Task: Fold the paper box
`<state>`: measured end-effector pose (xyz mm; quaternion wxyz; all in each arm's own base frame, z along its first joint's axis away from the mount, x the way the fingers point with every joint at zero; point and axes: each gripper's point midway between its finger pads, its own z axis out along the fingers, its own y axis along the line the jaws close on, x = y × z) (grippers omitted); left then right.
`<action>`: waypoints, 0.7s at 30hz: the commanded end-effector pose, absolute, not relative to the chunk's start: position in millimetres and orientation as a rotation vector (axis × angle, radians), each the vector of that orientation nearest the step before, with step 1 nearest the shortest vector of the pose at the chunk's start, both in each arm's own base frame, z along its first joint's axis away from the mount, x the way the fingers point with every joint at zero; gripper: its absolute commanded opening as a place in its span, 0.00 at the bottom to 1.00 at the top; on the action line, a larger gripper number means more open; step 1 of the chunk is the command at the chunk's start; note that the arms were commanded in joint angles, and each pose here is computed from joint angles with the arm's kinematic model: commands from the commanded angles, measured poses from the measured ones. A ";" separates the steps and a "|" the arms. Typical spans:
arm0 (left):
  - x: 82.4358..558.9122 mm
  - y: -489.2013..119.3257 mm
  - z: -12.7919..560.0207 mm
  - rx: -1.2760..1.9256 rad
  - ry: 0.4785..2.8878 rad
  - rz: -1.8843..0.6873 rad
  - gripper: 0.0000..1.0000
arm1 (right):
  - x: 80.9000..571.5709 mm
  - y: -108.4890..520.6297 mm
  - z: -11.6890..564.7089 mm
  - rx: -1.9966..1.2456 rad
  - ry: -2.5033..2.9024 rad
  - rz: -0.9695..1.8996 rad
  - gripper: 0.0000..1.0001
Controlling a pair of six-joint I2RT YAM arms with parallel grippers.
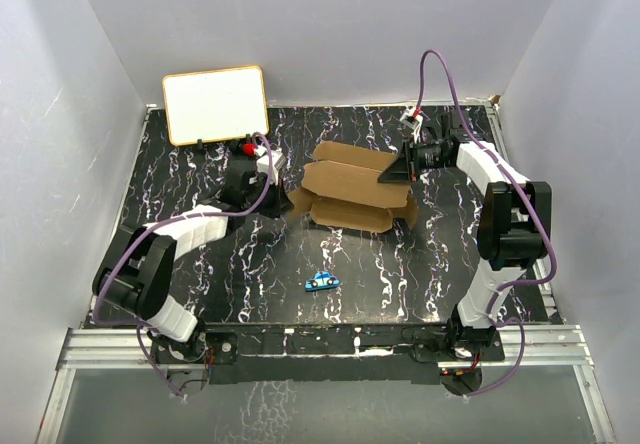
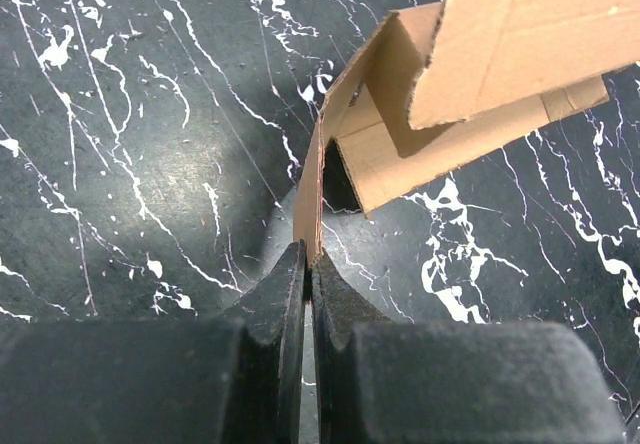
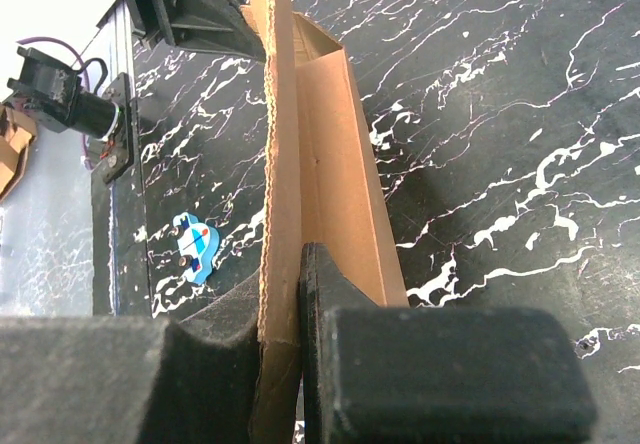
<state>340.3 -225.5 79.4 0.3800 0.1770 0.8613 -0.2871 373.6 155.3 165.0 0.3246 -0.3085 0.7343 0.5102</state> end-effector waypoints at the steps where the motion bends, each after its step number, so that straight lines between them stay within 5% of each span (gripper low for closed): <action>1: 342.2 -227.8 105.6 0.479 2.094 -0.724 0.00 | 379.9 157.1 177.4 -0.893 1.825 1.267 0.08; 21: 334.8 -223.3 100.9 0.500 2.098 -0.705 0.00 | 371.8 152.4 197.4 -0.909 1.746 1.271 0.08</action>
